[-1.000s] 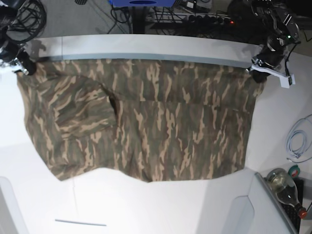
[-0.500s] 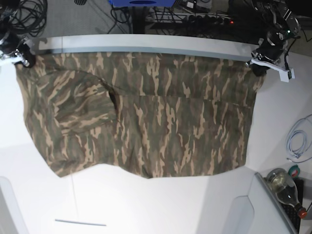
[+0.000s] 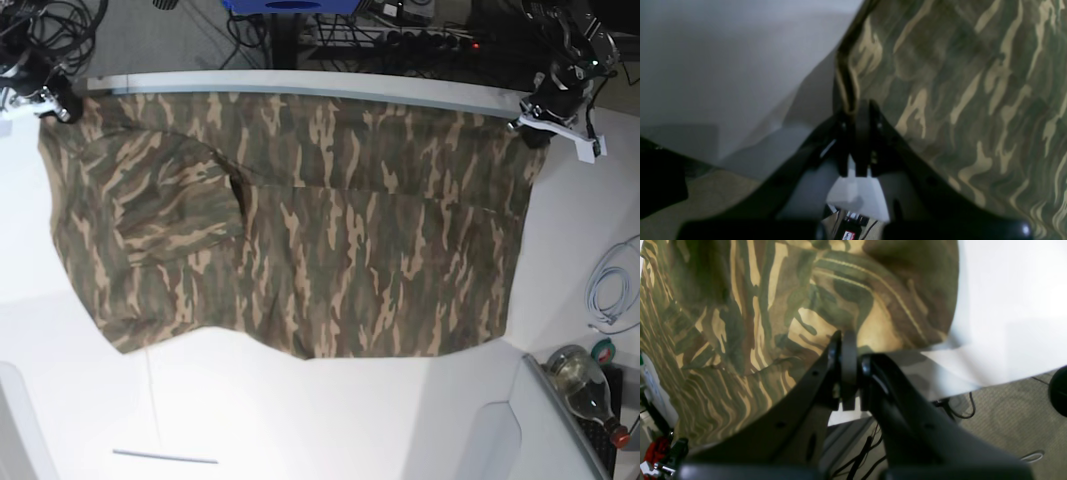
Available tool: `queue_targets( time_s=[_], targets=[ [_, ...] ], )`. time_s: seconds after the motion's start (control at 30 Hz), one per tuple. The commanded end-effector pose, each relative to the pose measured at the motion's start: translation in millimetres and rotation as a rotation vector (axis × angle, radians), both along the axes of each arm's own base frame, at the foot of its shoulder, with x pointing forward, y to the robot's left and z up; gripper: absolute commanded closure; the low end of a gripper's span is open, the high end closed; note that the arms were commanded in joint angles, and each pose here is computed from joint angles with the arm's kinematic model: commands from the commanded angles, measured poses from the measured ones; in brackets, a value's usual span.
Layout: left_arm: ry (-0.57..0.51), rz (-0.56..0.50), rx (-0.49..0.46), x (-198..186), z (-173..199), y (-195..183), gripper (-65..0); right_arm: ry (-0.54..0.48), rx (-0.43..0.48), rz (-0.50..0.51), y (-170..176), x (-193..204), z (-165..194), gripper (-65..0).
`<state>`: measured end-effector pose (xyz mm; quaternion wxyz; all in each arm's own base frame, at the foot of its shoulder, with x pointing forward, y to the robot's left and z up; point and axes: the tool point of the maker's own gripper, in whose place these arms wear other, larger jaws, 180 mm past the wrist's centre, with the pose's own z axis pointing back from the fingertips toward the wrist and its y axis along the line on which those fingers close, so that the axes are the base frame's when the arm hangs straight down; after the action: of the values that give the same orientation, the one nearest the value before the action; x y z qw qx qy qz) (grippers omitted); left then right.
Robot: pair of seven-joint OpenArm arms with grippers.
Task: Layout the t-shirt on the table in an organized manner, then fold the t-shirt properly
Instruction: 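Grasp the shirt edge with both grippers and stretch it taut, then release the shirt and move the right gripper to its hem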
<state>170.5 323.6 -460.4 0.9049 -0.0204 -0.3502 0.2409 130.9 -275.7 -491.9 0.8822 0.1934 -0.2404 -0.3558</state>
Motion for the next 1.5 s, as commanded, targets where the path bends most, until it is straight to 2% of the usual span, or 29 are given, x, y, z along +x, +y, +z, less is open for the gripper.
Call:
queue_targets(
  time_s=[0.0,0.63,0.93,1.0,1.07,1.13,1.17,1.23,1.3,1.4,1.47],
  targets=[
    [-0.047,0.022,0.046,7,14,16,0.0,-0.031,-0.051,-0.016,-18,4,10,0.0],
    [-0.088,0.012,0.055,29,23,19,0.0,-0.024,-0.020,-0.028,-5,0,4,0.0],
    [-0.080,0.012,0.069,27,26,26,0.0,-0.026,-0.013,-0.032,-1,-1,3,-0.5],
    [-0.073,-0.001,0.083,25,28,28,0.0,-0.029,-0.021,-0.029,-2,0,6,-5.0],
    [-0.069,-0.005,0.088,24,28,29,0.0,-0.045,-0.042,-0.021,-3,0,13,-13.7],
    [-0.069,0.003,0.091,22,29,32,0.0,-0.092,-0.073,-0.028,-2,7,25,-25.1],
    [-0.069,0.003,0.093,22,30,33,-5.1,-0.106,-0.095,-0.045,-7,6,31,-29.4],
    [-0.066,0.004,0.094,21,30,34,-21.4,-0.139,-0.122,-0.096,-15,5,39,-36.9],
    [-0.059,0.002,0.097,16,28,34,-34.7,-0.157,-0.137,-0.119,-21,8,43,-37.7],
    [-0.059,0.002,0.097,16,28,34,-47.1,-0.179,-0.154,-0.144,-30,13,49,-37.7],
    [-0.063,0.004,0.097,17,29,34,-52.0,-0.201,-0.179,-0.135,-41,23,57,-37.7]
  ],
)
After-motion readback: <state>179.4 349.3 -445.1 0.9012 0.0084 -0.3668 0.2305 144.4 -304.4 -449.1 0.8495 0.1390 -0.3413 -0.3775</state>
